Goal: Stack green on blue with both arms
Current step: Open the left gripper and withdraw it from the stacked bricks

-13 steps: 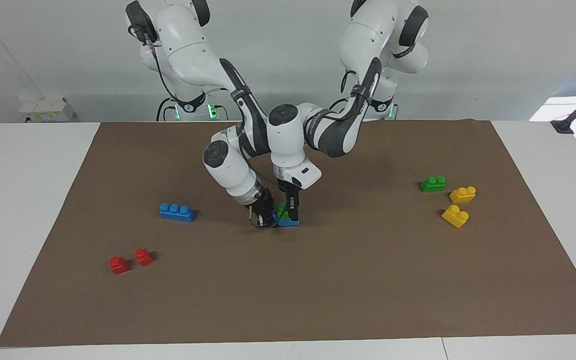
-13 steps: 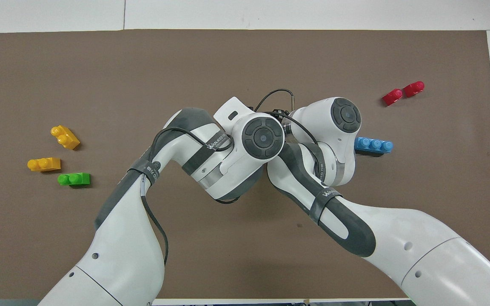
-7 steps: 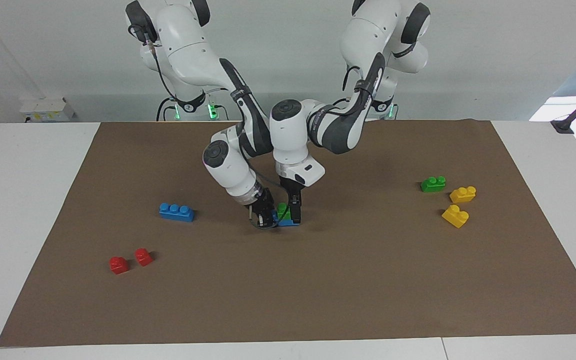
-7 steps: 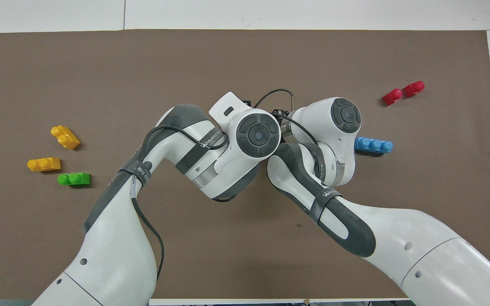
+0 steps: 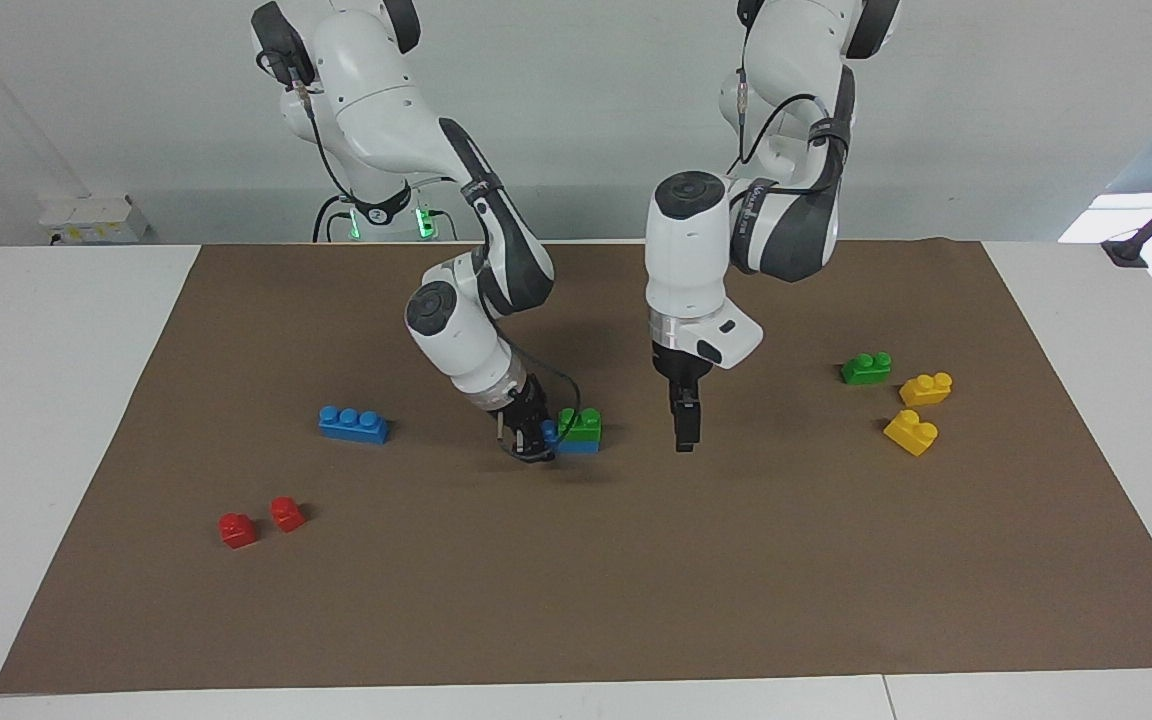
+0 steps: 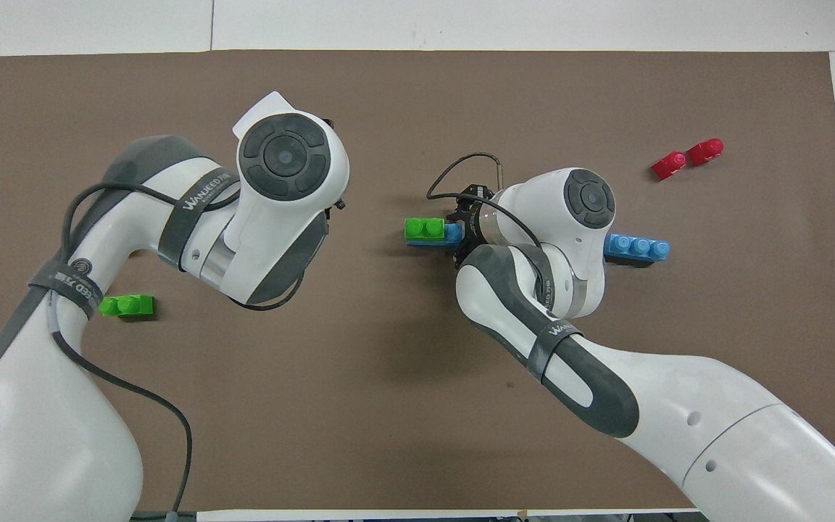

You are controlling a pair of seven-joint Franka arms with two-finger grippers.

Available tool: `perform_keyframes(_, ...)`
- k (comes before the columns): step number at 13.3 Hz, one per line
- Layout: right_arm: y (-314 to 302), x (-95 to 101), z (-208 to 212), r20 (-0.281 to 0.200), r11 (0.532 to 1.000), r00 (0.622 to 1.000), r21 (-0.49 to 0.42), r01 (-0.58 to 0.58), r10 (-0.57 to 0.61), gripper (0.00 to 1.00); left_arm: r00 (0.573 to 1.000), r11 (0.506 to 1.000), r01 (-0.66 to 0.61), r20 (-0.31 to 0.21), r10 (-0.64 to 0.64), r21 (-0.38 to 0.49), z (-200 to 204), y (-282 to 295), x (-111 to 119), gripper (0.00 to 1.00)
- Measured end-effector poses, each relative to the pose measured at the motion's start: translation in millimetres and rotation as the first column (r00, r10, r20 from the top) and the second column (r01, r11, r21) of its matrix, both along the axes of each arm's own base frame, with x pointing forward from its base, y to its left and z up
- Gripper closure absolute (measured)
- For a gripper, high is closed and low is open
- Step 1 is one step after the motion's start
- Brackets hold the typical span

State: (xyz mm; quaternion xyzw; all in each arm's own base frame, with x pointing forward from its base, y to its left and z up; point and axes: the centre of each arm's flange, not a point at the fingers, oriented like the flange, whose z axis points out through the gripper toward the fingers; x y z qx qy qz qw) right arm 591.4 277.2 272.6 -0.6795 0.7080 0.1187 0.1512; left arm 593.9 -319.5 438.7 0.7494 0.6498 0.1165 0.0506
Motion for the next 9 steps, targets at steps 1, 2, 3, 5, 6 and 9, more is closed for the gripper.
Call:
perform_keyframes(1,0,-1.0,-2,-0.004,1.000,1.000,-0.002,0.000,0.000,0.18,1.000,1.000,0.014,-0.010,-0.014,0.007,0,18,8,0.00)
perform_keyframes(2,-1,-2.0,-4,-0.007,1.000,1.000,-0.003,-0.001,0.001,0.05,0.999,0.999,0.043,-0.022,-0.042,0.017,-1,36,16,0.00)
perform_keyframes(3,-1,-2.4,-4,-0.008,1.000,1.000,-0.004,-0.001,0.001,0.00,0.996,0.996,0.085,-0.036,-0.083,0.031,-3,51,20,0.00)
perform_keyframes(5,-1,-2.0,-4,-0.008,1.000,1.000,-0.003,-0.001,0.001,0.00,0.979,0.979,0.194,-0.073,-0.190,0.059,-8,80,24,0.00)
perform_keyframes(6,-1,-0.7,-2,-0.006,1.000,1.000,-0.002,0.000,0.000,0.00,0.964,0.965,0.255,-0.094,-0.249,0.058,-8,95,26,0.00)
perform_keyframes(9,-46,27.6,33,-0.038,0.999,0.999,0.015,-0.031,0.032,0.00,0.867,0.879,0.476,-0.178,-0.464,0.029,-1,158,33,0.00)
